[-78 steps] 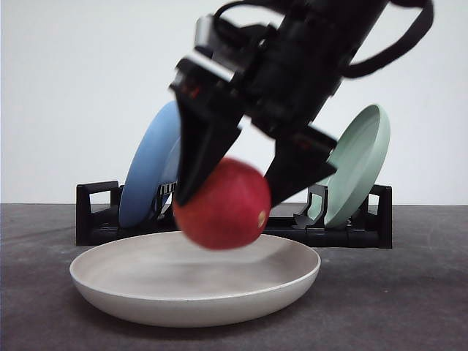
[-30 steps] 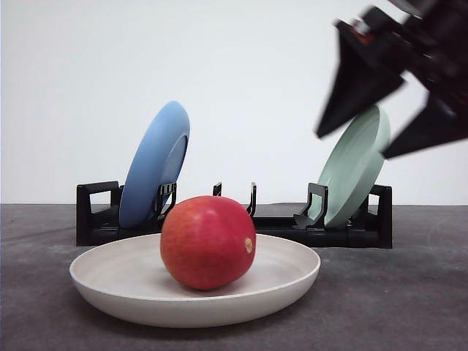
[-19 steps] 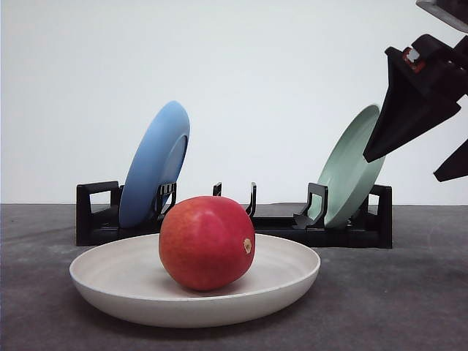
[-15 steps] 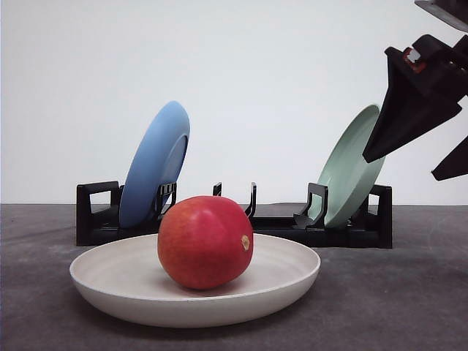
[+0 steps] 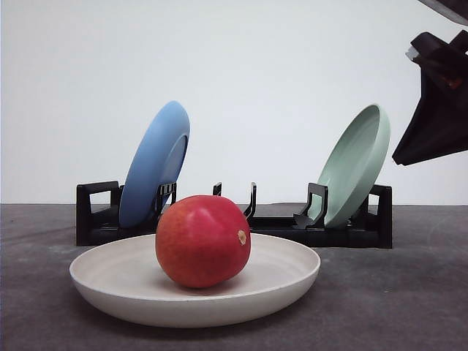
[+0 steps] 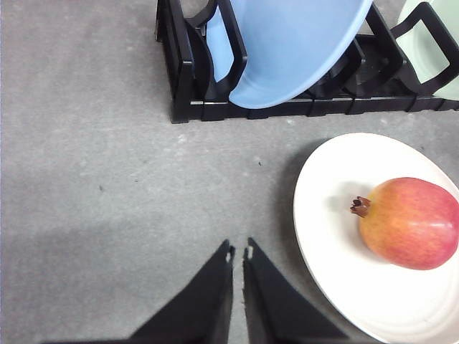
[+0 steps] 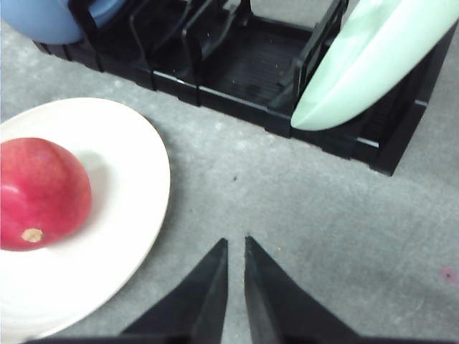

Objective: Place pomegranate in white plate

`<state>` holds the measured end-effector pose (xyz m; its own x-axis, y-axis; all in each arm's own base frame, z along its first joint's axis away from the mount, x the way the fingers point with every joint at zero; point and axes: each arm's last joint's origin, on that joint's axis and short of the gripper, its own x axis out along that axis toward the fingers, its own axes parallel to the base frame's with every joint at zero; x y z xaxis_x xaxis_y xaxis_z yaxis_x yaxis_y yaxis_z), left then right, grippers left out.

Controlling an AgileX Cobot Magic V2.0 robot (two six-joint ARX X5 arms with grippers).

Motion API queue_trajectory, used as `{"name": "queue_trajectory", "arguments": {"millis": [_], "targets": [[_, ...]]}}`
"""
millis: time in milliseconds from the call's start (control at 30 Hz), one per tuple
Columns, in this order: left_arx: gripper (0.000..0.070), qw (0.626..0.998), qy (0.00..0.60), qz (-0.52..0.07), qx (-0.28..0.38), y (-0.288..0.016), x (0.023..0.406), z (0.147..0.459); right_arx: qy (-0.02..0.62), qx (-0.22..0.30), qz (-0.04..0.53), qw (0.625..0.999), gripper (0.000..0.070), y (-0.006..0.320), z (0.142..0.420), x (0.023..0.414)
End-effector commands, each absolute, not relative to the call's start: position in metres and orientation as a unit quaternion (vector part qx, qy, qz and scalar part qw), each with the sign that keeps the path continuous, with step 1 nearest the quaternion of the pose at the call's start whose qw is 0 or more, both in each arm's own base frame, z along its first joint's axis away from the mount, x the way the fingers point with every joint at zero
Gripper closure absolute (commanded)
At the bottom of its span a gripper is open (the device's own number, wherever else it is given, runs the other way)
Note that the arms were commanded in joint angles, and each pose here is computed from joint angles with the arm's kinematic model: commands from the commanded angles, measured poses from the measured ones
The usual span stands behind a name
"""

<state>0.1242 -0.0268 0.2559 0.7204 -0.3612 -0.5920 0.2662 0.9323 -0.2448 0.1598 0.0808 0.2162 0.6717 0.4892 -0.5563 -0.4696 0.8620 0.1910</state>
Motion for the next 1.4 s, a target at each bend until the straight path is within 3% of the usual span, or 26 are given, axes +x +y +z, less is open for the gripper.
{"name": "queue_trajectory", "arguments": {"millis": [0, 267, 467, 767, 1067, 1367], "targets": [[0.0697, 0.927, 0.326, -0.174, -0.071, -0.027, 0.125, 0.259, 0.305, 0.012, 0.266, 0.915, 0.0665, 0.082, 0.216, 0.160], [0.0697, 0.933, 0.310, -0.173, -0.067, -0.025, 0.121, 0.260, 0.305, 0.012, 0.266, 0.914, 0.0665, 0.082, 0.216, 0.160], [0.0697, 0.956, 0.242, -0.158, -0.046, -0.017, 0.113, 0.250, 0.305, 0.012, 0.266, 0.914, 0.0665, 0.082, 0.216, 0.160], [0.0697, 0.985, 0.129, -0.107, -0.028, -0.006, 0.098, 0.205, 0.305, 0.012, 0.266, 0.914, 0.0665, 0.082, 0.216, 0.160], [0.0697, 0.995, 0.096, -0.017, -0.016, 0.001, 0.089, 0.178, 0.305, 0.012, 0.266, 0.915, 0.0665, 0.082, 0.216, 0.160], [0.0697, 0.995, 0.099, -0.013, 0.006, 0.001, 0.089, 0.167, 0.305, 0.012, 0.266, 0.915, 0.0665, 0.082, 0.216, 0.160]]}}
